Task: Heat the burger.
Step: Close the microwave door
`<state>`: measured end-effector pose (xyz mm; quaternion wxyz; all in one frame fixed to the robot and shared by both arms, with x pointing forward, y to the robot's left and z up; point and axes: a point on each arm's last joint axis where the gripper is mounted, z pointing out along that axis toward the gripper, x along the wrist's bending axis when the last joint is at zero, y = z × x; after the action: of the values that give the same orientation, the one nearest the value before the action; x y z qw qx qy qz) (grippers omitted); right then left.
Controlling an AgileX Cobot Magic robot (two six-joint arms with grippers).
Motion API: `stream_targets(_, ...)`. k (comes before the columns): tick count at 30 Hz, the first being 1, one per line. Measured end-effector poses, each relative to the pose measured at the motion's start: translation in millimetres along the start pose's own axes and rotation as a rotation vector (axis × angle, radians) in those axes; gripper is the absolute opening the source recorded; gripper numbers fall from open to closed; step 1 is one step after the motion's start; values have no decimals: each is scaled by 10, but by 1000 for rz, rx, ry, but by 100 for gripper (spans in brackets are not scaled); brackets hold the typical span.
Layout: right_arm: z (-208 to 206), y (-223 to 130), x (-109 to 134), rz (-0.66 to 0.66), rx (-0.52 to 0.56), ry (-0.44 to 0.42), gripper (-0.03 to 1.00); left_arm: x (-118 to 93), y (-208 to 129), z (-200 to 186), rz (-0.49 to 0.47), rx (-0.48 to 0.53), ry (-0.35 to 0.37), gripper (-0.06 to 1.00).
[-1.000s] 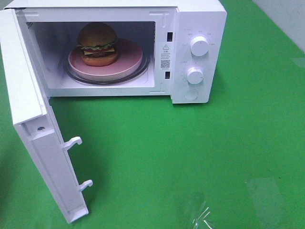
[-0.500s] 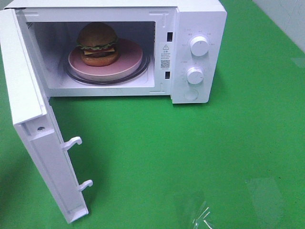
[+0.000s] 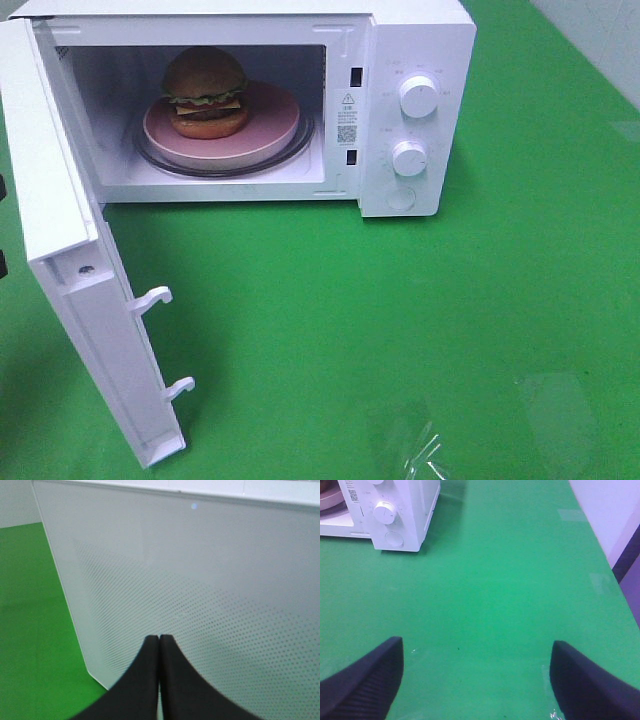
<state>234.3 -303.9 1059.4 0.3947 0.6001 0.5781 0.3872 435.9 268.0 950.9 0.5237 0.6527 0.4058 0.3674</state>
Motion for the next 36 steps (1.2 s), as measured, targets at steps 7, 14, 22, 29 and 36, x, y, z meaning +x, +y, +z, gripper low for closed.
stream_targets(7,0,0,0,0,0,0,76,2,4,108,-26,0,-37,0)
stream_targets(14,0,0,0,0,0,0,76,-123,-43,264,-49,24,-79,0)
stream_targets(22,0,0,0,0,0,0,76,-313,-23,474,-37,20,-136,0)
stream_targets(29,0,0,0,0,0,0,76,-466,17,723,-46,12,-170,0)
stream_targets(36,0,0,0,0,0,0,76,-641,42,906,-19,27,-191,0)
